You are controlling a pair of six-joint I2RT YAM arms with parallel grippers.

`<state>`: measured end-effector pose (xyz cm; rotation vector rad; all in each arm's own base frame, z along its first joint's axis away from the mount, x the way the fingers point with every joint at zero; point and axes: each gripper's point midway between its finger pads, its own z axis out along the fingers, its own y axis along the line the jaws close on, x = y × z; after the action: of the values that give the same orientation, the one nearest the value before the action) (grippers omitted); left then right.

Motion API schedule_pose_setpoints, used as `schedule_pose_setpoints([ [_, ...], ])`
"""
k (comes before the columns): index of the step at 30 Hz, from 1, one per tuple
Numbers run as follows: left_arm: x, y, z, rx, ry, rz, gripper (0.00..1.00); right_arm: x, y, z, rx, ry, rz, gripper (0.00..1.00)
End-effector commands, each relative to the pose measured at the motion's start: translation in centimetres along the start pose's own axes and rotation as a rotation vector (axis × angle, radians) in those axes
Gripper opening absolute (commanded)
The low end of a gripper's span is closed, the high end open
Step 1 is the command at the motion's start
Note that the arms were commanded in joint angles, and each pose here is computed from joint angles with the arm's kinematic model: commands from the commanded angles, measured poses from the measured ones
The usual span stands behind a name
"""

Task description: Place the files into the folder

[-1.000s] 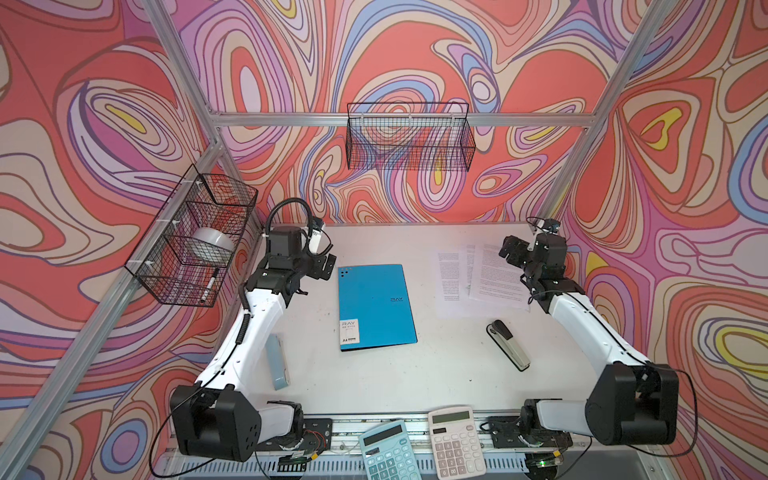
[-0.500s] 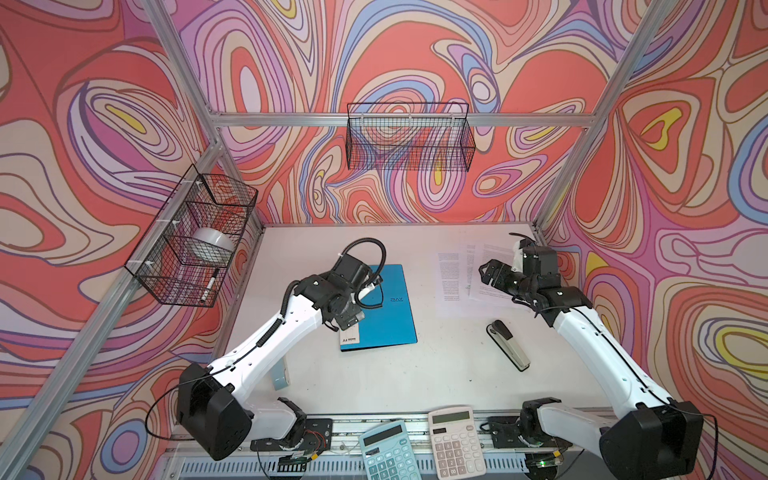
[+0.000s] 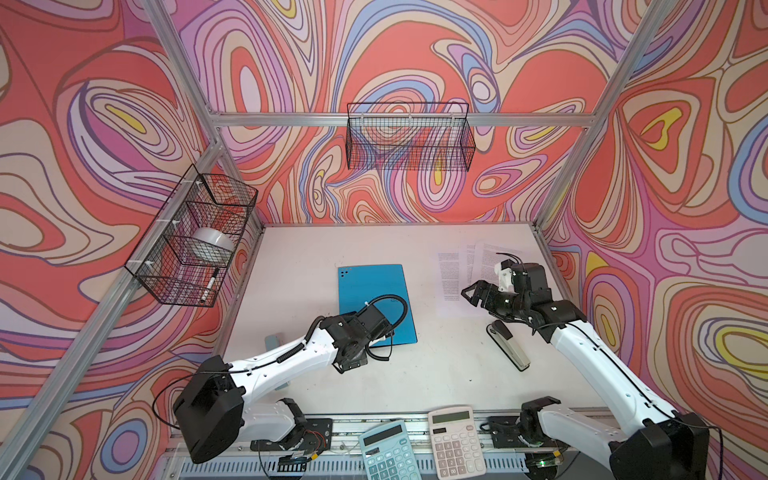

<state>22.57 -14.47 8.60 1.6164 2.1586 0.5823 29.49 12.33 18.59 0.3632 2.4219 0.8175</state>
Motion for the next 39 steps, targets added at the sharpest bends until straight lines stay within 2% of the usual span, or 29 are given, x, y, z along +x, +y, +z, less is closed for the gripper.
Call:
schedule_pose_setpoints([
  [1,-1.9,0.7,0.3,-0.118,-0.094,0.009,1.0,1.0,0.8,0.1,-0.066,0.032,0.045,0.89],
  [9,-3.7,0.7,1.6,-0.24,-0.182,0.045,1.0,1.7,0.1,0.8,-0.061,0.046,0.069,0.89],
  [23,-4.6,1.8,2.5,-0.362,-0.192,-0.007,1.0,2.2,0.5,2.0,-0.095,0.102,0.07,0.88],
  [31,-5.0,3.4,1.9,-0.449,-0.209,-0.076,1.0,4.0,0.8,3.2,-0.153,0.201,0.052,0.88],
  [39,-4.9,3.9,1.8,-0.484,-0.194,-0.09,1.0,6.3,1.3,6.2,-0.174,0.317,0.015,0.87],
])
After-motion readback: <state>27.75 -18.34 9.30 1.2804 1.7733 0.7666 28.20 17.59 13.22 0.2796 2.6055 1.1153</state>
